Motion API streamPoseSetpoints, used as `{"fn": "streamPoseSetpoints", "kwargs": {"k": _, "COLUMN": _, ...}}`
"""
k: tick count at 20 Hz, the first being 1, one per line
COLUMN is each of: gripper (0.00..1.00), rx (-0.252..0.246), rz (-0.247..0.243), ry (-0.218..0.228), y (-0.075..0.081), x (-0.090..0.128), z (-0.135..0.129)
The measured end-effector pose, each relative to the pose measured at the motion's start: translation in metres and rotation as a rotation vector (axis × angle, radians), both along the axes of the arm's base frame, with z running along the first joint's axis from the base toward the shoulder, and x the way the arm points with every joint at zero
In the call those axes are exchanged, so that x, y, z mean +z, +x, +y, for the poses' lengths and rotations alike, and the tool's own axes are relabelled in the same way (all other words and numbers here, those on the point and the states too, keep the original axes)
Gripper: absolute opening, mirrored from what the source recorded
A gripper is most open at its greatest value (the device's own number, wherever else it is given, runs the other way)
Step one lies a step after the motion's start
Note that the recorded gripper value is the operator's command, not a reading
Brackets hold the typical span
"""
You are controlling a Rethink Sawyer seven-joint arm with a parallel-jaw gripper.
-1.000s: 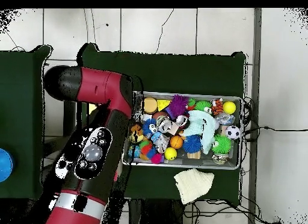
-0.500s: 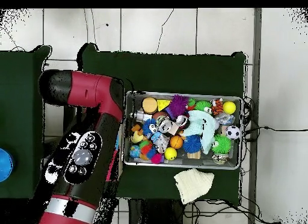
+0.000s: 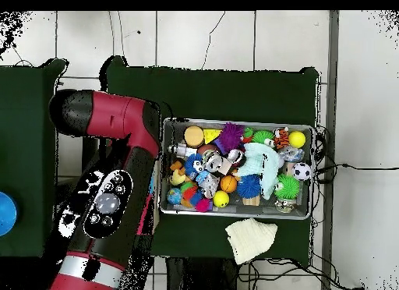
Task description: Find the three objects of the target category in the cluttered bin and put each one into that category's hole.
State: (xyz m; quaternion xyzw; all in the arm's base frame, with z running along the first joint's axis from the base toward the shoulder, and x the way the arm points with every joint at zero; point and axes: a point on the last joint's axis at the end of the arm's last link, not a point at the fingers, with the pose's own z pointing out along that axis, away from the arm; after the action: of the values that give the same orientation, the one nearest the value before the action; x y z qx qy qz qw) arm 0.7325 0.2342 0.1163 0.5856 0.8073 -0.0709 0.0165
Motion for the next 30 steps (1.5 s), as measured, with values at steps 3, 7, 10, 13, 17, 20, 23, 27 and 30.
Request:
{"fn": "streamPoseSetpoints", "kwargs": {"k": 3, "gripper": 0.00, "rx": -0.001, "rz": 0.002, "ry": 0.000, "y": 0.000, "x": -0.002, "z": 0.000}}
{"fn": "streamPoseSetpoints", "kwargs": {"k": 7, "gripper": 0.00, "rx": -0.001, "rz": 0.005, "ry": -0.001, "y": -0.001, "x": -0.004, "z": 0.000}}
{"fn": "streamPoseSetpoints", "kwargs": {"k": 10, "gripper": 0.00, "rx": -0.003, "rz": 0.007, "ry": -0.001, "y": -0.002, "x": -0.004, "z": -0.001}}
{"fn": "streamPoseSetpoints", "kwargs": {"k": 13, "gripper": 0.00, "rx": -0.005, "rz": 0.008, "ry": -0.001, "y": -0.003, "x": -0.003, "z": -0.002}}
{"fn": "streamPoseSetpoints", "kwargs": {"k": 17, "gripper": 0.00, "rx": -0.022, "rz": 0.020, "ry": -0.001, "y": -0.009, "x": -0.002, "z": -0.009}}
{"fn": "streamPoseSetpoints", "kwargs": {"k": 20, "gripper": 0.00, "rx": -0.044, "rz": 0.034, "ry": -0.001, "y": -0.018, "x": 0.001, "z": -0.017}}
{"fn": "streamPoseSetpoints", "kwargs": {"k": 23, "gripper": 0.00, "rx": -0.057, "rz": 0.041, "ry": 0.000, "y": -0.023, "x": 0.004, "z": -0.021}}
{"fn": "streamPoseSetpoints", "kwargs": {"k": 27, "gripper": 0.00, "rx": -0.071, "rz": 0.049, "ry": 0.001, "y": -0.029, "x": 0.006, "z": -0.027}}
{"fn": "streamPoseSetpoints", "kwargs": {"k": 30, "gripper": 0.00, "rx": -0.072, "rz": 0.045, "ry": 0.004, "y": -0.029, "x": 0.010, "z": -0.026}}
